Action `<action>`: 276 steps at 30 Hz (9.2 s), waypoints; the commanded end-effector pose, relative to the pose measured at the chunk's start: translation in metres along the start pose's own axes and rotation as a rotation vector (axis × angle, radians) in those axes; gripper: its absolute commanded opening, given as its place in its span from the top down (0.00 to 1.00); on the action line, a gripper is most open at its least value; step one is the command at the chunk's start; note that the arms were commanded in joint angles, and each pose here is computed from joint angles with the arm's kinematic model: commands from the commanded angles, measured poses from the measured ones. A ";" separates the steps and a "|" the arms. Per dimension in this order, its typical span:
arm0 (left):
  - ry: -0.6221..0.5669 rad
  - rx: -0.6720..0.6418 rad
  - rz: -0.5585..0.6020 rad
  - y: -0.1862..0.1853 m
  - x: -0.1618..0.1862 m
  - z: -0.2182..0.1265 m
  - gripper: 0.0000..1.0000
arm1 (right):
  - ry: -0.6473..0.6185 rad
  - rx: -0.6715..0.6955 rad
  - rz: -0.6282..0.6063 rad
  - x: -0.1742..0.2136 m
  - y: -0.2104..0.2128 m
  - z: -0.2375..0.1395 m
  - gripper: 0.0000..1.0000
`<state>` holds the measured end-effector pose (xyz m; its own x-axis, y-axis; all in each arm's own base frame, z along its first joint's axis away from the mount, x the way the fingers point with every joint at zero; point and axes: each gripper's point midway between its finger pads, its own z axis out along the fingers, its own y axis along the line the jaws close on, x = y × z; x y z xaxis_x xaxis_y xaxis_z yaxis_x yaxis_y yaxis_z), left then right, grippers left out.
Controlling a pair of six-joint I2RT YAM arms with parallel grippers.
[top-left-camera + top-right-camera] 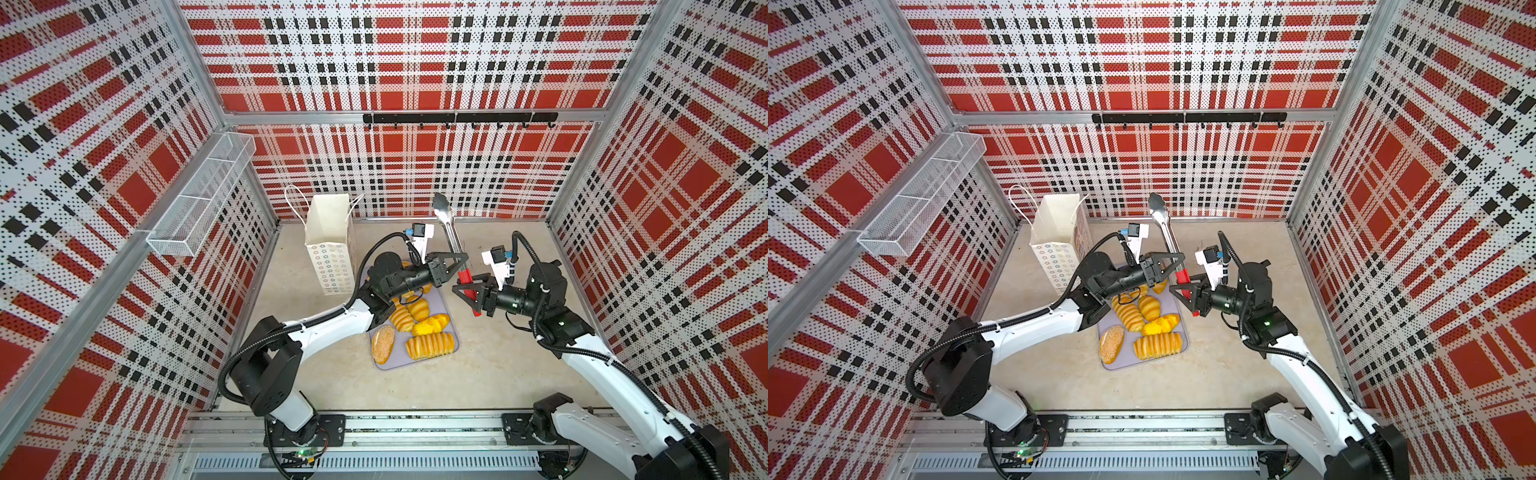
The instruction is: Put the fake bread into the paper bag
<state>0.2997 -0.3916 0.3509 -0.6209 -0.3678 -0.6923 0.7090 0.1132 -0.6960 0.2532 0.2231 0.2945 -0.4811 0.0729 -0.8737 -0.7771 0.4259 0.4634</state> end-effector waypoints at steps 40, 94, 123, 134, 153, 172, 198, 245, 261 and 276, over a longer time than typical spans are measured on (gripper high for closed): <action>-0.044 0.117 0.070 -0.042 -0.024 0.000 0.93 | -0.062 -0.093 -0.045 -0.017 0.016 0.003 0.73; 0.151 -0.845 0.233 0.103 0.012 -0.165 0.38 | 0.483 0.611 0.137 0.079 -0.086 -0.051 0.88; 0.203 -0.926 0.309 0.119 0.027 -0.231 0.02 | 0.530 0.581 0.327 0.111 -0.085 -0.045 0.81; 0.199 -0.928 0.355 0.118 0.026 -0.235 0.02 | 0.564 0.580 0.349 0.117 -0.087 -0.041 0.72; 0.215 -1.038 0.290 0.145 0.029 -0.253 0.02 | 0.613 0.500 0.458 0.137 -0.090 -0.015 0.67; 0.172 -1.101 0.262 0.154 0.018 -0.269 0.02 | 0.700 0.529 0.429 0.142 -0.102 0.023 0.67; 0.135 -1.061 0.245 0.149 0.010 -0.271 0.02 | 0.826 0.609 0.335 0.153 -0.120 0.048 0.66; -0.050 -0.967 0.307 0.105 -0.026 -0.275 0.02 | 0.188 0.292 -0.127 -0.060 0.019 0.062 0.80; -0.317 -1.127 0.289 0.045 -0.141 -0.360 0.02 | 0.161 0.119 -0.308 -0.081 0.076 0.147 0.81; -0.242 -1.044 0.194 0.121 -0.197 -0.343 0.25 | 0.171 0.113 -0.320 -0.080 0.077 0.161 0.82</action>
<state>0.3812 0.0167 0.3169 -0.3996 -0.4475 -0.8000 0.0209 0.8681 -0.4960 0.2955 0.3889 0.3413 -0.3717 -0.2856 -0.8833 -0.8343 0.5200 0.1830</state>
